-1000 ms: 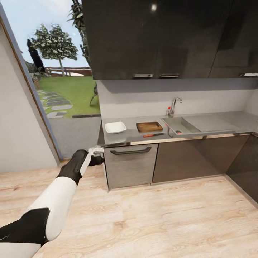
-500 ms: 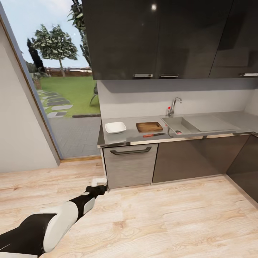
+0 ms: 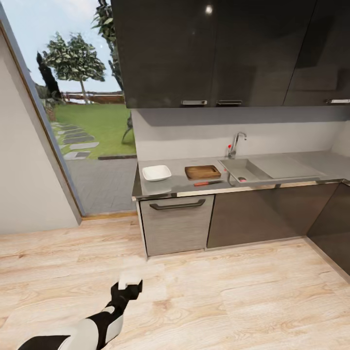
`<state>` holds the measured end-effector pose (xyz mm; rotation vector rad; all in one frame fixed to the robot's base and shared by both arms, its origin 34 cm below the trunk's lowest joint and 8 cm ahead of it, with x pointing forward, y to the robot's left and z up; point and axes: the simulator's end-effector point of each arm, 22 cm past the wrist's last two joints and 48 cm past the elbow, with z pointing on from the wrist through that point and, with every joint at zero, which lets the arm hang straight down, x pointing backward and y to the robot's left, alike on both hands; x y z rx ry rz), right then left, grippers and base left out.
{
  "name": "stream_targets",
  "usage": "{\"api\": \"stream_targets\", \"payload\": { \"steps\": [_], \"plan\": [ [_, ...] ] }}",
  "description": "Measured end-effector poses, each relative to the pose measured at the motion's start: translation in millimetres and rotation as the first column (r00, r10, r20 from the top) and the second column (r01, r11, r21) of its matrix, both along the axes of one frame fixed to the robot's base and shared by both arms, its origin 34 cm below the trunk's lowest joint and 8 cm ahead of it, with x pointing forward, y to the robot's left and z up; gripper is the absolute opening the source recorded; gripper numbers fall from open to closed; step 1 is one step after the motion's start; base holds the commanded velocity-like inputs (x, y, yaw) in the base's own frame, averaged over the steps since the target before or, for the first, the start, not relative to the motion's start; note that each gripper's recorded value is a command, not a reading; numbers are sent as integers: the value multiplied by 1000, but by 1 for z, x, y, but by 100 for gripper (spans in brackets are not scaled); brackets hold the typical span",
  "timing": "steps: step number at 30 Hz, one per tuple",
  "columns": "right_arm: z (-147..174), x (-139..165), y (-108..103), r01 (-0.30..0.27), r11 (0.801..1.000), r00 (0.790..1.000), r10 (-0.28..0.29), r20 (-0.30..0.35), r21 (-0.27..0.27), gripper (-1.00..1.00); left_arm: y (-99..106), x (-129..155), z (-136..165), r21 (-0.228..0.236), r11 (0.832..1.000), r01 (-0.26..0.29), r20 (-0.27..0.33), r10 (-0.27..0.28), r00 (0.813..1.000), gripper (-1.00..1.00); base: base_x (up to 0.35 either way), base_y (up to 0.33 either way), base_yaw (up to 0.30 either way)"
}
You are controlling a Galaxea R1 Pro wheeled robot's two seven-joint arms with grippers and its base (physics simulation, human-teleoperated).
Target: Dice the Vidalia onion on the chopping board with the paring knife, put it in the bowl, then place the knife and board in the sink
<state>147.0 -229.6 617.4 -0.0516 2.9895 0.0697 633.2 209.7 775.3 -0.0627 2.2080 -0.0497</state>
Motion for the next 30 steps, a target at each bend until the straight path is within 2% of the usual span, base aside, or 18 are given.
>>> {"api": "stream_targets", "payload": {
  "steps": [3, 4, 5, 6, 8, 12, 13, 17, 18, 21, 26, 30],
  "plan": [
    [1, 15, 1, 3, 1000, 999, -3, 46, 2, 100, 4, -23, -11, 3, 1000, -8, 15, 8, 1000, 100, 0, 0, 0],
    [6, 48, 0, 6, 1000, 991, -6, 136, 3, 100, 7, -40, -18, 6, 1000, -15, 24, 14, 1000, 100, 0, 0, 0],
    [12, 83, -3, 11, 1000, 975, -10, 222, -6, 100, 8, -52, -22, 7, 1000, -17, 36, 17, 999, 100, 0, 0, 0],
    [18, 106, -7, 18, 1000, 961, -13, 275, -17, 100, 9, -57, -22, 8, 1000, -20, 49, 19, 999, 100, 0, 0, 0],
    [24, 128, -14, 30, 999, 945, -17, 326, -35, 100, 10, -62, -22, 9, 1000, -23, 65, 22, 998, 100, 0, 0, 0],
    [50, 195, -40, 96, 989, 889, -34, 457, -112, 100, 15, -76, -21, 14, 999, -34, 107, 32, 994, 100, 0, 0, 0],
    [56, 210, -45, 110, 985, 885, -37, 464, -130, 100, 20, -83, -24, 20, 999, -39, 108, 37, 993, 100, 0, 0, 0],
    [63, 226, -46, 113, 984, 887, -37, 461, -138, 100, 24, -91, -25, 26, 999, -41, 119, 38, 992, 100, 0, 0, 0],
    [73, 245, -46, 114, 984, 874, -35, 484, -135, 100, 25, -96, -23, 27, 999, -45, 141, 41, 989, 100, 0, 0, 0],
    [81, 259, -46, 112, 985, 861, -32, 508, -128, 100, 26, -105, -23, 28, 998, -47, 155, 42, 987, 100, 0, 0, 0],
    [90, 272, -45, 53, 996, 838, -2, 546, -76, 100, 26, -124, -28, 28, 998, -50, 156, 45, 987, 100, 0, 0, 0],
    [96, 278, -35, -23, 1000, 817, 29, 576, -17, 100, 28, -133, -32, 31, 998, -52, 149, 47, 988, 100, 0, 0, 0]
  ]
}}
